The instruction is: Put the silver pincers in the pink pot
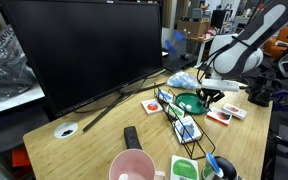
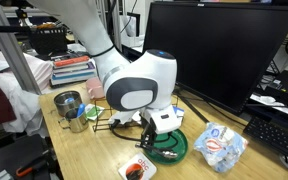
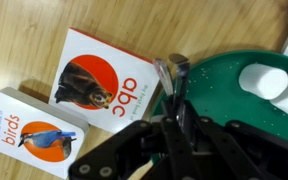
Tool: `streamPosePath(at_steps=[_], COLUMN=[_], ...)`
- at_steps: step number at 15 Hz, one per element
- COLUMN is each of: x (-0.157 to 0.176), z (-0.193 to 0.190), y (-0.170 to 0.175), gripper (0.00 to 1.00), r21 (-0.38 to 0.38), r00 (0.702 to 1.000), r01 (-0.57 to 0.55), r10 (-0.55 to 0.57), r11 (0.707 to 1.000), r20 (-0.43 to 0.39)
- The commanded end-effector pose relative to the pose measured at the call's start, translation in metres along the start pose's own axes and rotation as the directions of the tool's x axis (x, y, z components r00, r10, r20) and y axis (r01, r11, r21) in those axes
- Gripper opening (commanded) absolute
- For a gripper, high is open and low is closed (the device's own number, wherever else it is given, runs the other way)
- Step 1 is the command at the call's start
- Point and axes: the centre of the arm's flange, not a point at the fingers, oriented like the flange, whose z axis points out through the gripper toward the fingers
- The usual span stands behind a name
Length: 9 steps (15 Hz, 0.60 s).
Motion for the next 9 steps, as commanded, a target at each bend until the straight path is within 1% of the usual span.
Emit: streamPosePath(at_steps=[1, 6, 9], x=[-0.004, -0.008, -0.011], z=[-0.015, -0.031, -0.047], y=[0.009, 0.016, 0.018], gripper=[0.03, 0.02, 0.02], r21=[0.043, 0.089, 0.138], r00=[1.000, 1.000, 1.000], r01=[0.019, 0.019, 0.021], r10=[-0.019, -0.019, -0.022], r11=[0.999, 0.996, 0.990], r20=[-0.009, -0.001, 0.008])
